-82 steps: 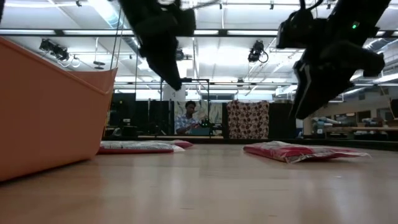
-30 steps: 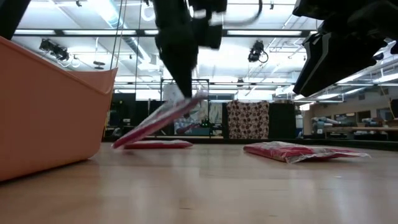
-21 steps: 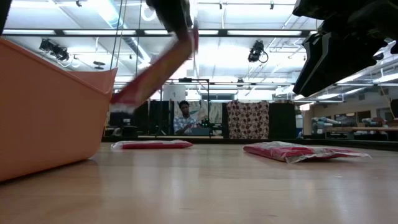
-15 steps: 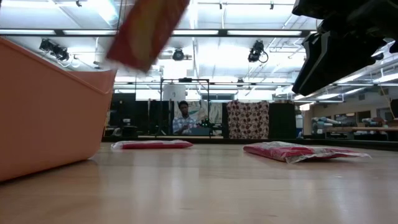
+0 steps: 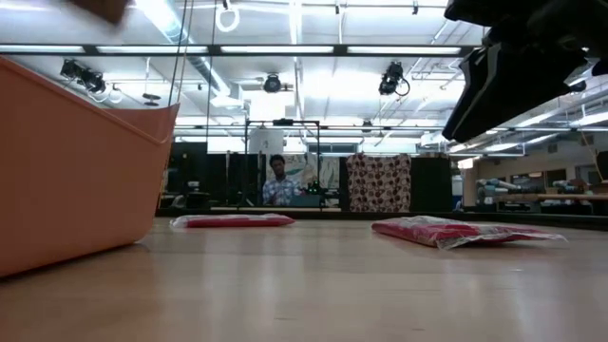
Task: Sort popcorn bags into baskets
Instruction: Put the red popcorn pack into the orange bin
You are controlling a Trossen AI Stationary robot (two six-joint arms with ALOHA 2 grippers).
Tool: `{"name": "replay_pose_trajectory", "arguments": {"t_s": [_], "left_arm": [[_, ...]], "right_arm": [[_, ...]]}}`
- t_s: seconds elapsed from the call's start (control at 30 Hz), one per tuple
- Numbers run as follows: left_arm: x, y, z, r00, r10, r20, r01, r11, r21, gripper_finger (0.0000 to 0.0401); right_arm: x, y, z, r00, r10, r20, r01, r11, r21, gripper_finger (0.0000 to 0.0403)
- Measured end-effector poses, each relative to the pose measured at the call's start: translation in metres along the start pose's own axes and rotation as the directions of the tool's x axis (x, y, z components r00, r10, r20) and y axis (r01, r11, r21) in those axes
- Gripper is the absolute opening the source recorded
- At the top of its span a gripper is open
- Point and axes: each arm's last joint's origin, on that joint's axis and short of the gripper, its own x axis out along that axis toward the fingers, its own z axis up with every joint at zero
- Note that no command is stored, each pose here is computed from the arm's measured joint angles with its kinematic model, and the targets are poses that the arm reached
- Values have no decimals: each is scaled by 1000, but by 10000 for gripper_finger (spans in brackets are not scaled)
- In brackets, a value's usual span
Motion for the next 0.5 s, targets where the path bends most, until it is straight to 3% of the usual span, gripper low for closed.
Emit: {"name": "replay_pose_trajectory", "arguments": {"t_s": [0.27,0.4,0.5], "left_arm": [[19,-15,-34,995,-54,81,58,997,-47,1],[11,-17,-49,974,-73,214,84,996,-42,1],[10,-17,-75,967,-75,244,98,992,-84,1]], "right_arm": [[1,1,4,1000,15,27,-14,1000,-4,178],[2,-1,5,1000,12,25,-12,1000,10,178],[3,-2,6,1000,12,22,-12,1000,14,178]]}}
